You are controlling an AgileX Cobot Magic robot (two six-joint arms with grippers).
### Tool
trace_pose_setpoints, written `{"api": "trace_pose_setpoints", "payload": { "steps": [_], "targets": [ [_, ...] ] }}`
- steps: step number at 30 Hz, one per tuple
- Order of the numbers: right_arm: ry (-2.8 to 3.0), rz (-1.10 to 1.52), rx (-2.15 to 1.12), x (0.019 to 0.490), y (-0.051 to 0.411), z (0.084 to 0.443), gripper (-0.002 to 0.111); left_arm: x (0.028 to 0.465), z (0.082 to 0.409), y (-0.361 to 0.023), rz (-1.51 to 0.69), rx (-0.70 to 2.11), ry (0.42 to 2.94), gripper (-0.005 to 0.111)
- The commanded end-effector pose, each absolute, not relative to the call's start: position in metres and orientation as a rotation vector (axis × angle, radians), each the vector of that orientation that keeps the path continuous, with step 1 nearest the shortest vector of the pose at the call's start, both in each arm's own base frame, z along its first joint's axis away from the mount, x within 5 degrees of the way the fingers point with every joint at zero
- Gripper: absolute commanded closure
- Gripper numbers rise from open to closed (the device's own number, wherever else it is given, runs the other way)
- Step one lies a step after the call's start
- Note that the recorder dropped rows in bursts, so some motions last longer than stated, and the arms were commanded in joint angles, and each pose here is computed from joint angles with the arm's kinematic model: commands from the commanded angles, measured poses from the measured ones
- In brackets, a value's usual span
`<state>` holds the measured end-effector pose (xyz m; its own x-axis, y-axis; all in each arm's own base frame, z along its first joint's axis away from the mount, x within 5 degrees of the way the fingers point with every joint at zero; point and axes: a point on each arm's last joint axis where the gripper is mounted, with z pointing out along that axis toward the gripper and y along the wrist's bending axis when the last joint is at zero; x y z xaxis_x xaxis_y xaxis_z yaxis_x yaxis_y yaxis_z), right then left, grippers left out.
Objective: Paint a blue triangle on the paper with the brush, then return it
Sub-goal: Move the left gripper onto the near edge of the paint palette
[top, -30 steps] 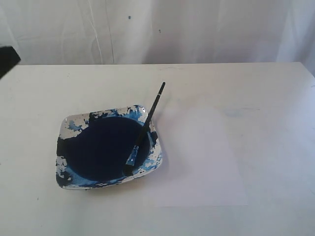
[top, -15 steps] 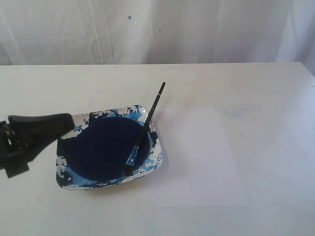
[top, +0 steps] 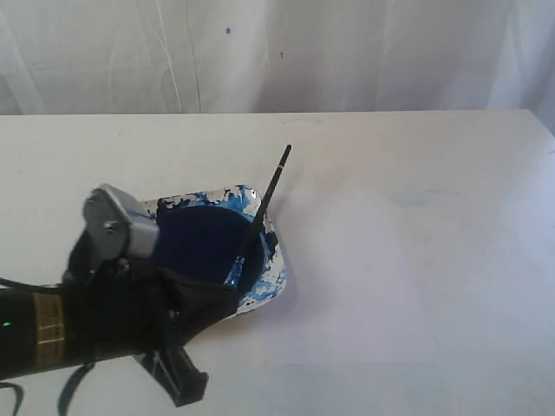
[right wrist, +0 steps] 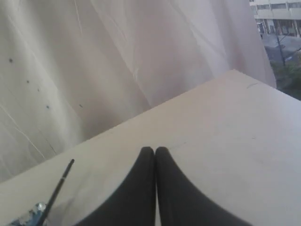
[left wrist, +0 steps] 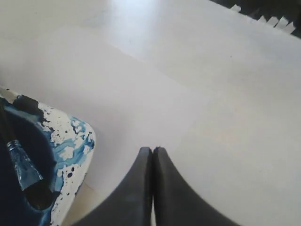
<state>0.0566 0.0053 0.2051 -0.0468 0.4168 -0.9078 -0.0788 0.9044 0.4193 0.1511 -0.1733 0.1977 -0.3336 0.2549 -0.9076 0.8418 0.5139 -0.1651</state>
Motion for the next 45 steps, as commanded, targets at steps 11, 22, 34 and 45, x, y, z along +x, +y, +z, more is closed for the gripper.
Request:
{"api": "trace_pose_setpoints", "payload": {
  "steps": [11,22,34,45],
  "targets": [
    [1.54,0.489,0.341,0.056,0.005,0.207,0.108,0.191,0.138,-0.22,-0.766,1.05,1.996,0.107],
    [1.545,0.489,0.341,0.056,0.005,0.206,0.108,0.194,0.121,-0.236,-0.715,1.145,2.031,0.107],
    [1.496,0.495,0.332,0.056,0.005,0.211,0.108,0.198,0.117,-0.231,-0.566,1.233,2.01,0.107],
    [1.511,0.493,0.335,0.056,0.005,0.209,0.108,0.198,0.116,-0.23,-0.56,1.215,2.03,0.107]
  ]
}}
